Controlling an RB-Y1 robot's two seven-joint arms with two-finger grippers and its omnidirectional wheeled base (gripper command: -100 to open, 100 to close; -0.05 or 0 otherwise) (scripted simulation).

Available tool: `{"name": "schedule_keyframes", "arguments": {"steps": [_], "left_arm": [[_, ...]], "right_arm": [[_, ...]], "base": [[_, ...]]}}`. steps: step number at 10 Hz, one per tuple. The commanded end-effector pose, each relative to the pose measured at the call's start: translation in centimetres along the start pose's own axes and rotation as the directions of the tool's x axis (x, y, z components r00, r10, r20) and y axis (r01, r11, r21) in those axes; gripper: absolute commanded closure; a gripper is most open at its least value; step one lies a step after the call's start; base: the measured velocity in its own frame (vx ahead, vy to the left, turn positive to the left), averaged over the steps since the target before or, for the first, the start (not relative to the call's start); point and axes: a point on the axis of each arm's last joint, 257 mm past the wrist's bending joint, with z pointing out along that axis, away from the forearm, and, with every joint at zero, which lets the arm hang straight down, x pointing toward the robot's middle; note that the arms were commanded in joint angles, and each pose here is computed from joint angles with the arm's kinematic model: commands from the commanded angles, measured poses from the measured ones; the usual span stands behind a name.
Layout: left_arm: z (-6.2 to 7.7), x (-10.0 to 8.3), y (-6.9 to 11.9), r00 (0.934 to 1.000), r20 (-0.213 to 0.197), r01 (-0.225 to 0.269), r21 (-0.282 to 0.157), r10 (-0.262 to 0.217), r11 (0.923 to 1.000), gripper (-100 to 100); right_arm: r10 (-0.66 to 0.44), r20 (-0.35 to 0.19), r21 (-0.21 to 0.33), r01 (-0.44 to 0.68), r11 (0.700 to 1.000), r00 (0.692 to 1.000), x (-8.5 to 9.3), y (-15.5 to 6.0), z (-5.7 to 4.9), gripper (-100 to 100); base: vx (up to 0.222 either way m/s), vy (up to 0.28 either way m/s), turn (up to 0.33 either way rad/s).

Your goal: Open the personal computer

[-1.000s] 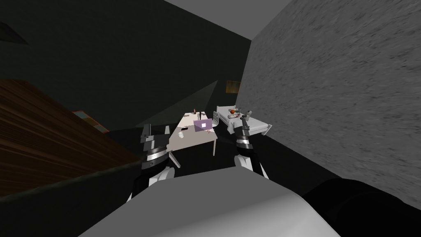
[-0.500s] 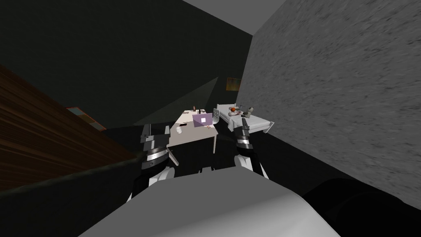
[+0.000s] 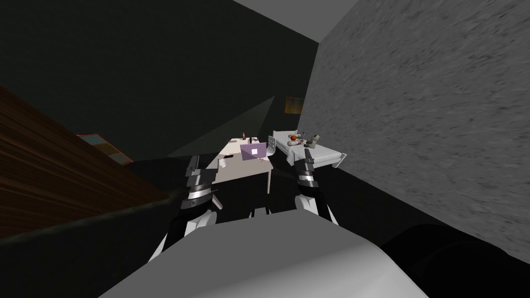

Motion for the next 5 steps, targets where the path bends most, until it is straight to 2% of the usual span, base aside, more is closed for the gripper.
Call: {"name": "schedule_keyframes", "arguments": {"steps": [1,5], "left_arm": [[0.4,-0.3,2.1,0.9993,-0.032,0.015,-0.058,-0.017,0.9982,-100],[1.1,-1.3,5.7,0.9972,-0.037,0.059,-0.149,-0.065,0.9871,-100]], "right_arm": [[0.000,0.000,0.000,0.000,1.000,1.000,0.0,0.0,0.0,0],[0.000,0.000,0.000,0.000,1.000,1.000,0.0,0.0,0.0,0]], "base": [[0.081,-0.132,0.030],[0.093,-0.162,0.030]]}}
